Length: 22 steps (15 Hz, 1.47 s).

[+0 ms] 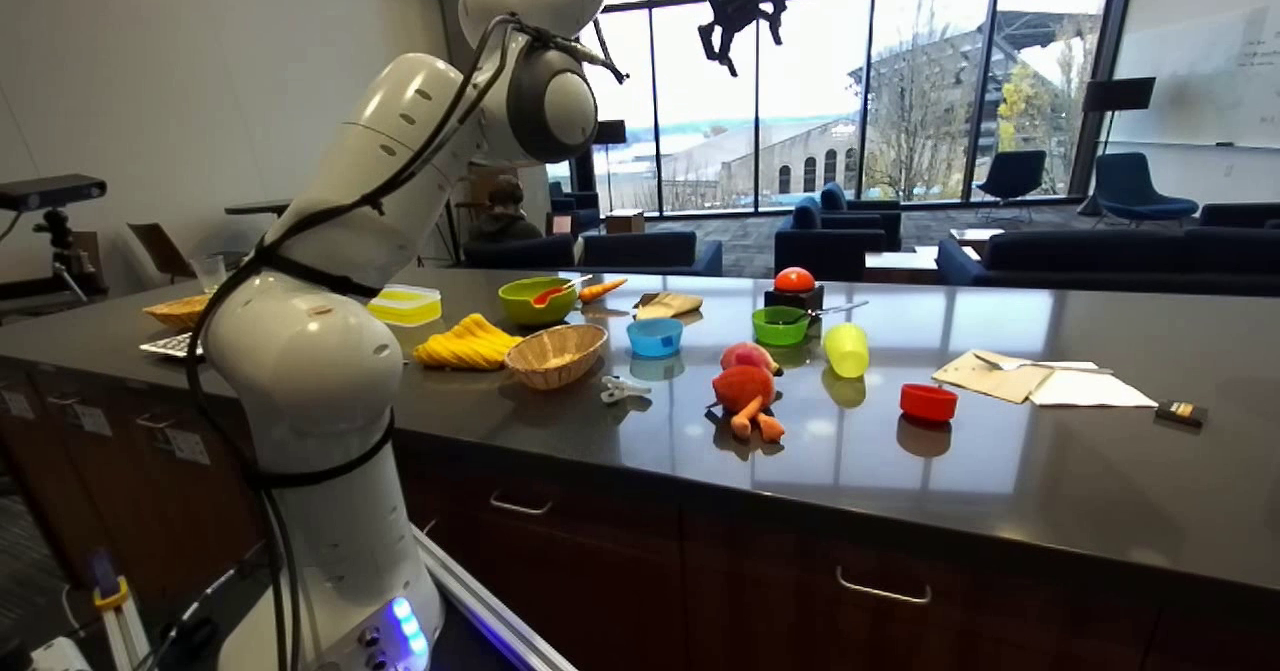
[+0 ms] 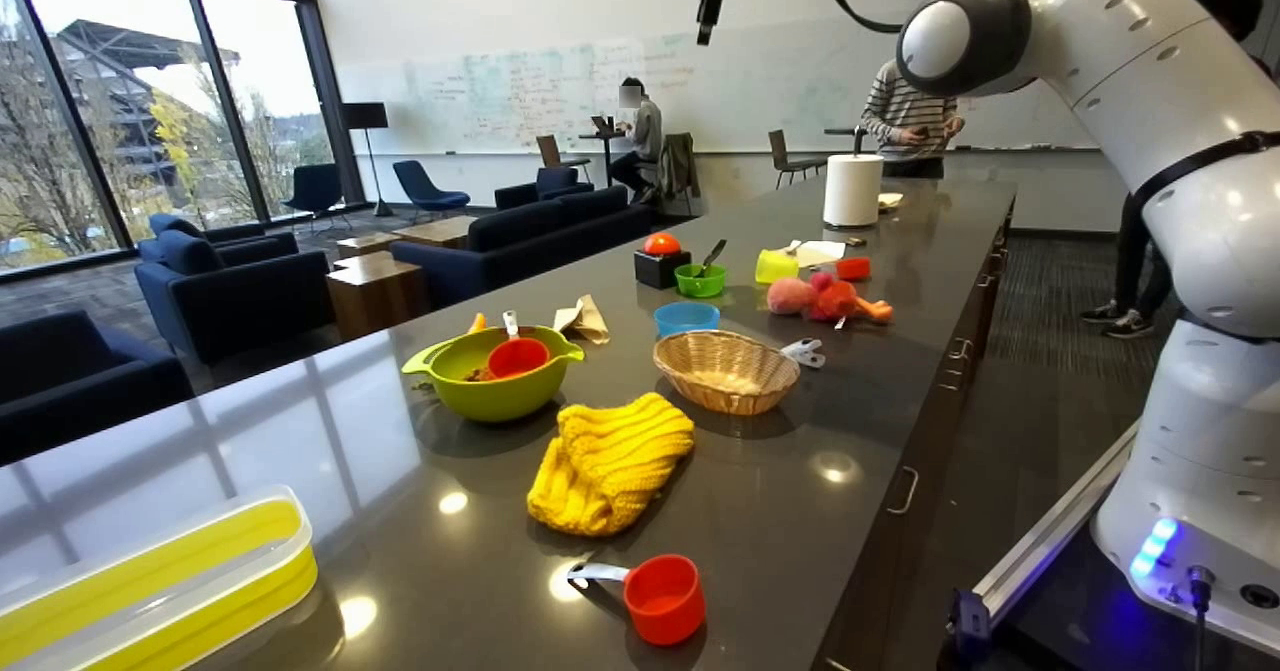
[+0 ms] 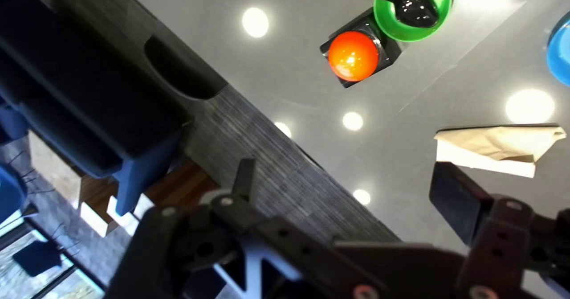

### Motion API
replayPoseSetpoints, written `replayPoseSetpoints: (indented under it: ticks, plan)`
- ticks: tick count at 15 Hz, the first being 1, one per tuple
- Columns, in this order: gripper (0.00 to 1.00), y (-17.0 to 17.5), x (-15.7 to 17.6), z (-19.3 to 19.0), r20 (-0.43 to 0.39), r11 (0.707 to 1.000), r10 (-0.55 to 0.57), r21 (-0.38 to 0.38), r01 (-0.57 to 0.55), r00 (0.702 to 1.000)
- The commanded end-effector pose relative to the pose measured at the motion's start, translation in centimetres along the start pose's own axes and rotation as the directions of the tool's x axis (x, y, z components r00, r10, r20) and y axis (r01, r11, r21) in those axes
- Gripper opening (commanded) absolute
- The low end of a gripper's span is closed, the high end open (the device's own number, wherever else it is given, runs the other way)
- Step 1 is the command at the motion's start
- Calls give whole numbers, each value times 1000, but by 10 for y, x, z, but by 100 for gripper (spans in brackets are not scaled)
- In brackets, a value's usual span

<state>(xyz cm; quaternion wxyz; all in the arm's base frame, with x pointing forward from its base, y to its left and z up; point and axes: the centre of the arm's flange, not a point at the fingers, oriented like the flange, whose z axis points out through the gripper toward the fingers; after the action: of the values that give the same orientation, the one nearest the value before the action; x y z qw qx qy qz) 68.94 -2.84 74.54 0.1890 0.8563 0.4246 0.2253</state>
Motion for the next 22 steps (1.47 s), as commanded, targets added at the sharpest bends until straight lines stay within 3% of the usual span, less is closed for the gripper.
replayPoseSetpoints:
  ticks: [1,3,4,7,11,13,16,17,20,21,22]
  plan:
    - [100,-22,-69,-50,-76,994,42,-95,-50,996]
    - [100,-15,-87,-73,-99,988,76,-124,-88,992]
    - [100,-14,-90,-72,-86,992,70,-97,-79,994]
    - [99,-25,-75,-24,-56,994,36,110,-29,998]
    - [100,-57,-66,34,82,947,-57,319,27,995]
    - [100,-71,-73,71,219,944,-99,328,23,971]
    - [100,-70,-85,122,389,961,-133,274,23,912]
    - [100,-29,-49,103,321,950,-105,313,-1,941]
    - [100,-32,-55,135,390,952,-123,307,-3,913]
    - [100,-32,-55,136,392,952,-122,305,-3,912]
    - [100,-35,-42,134,356,969,-79,246,-12,931]
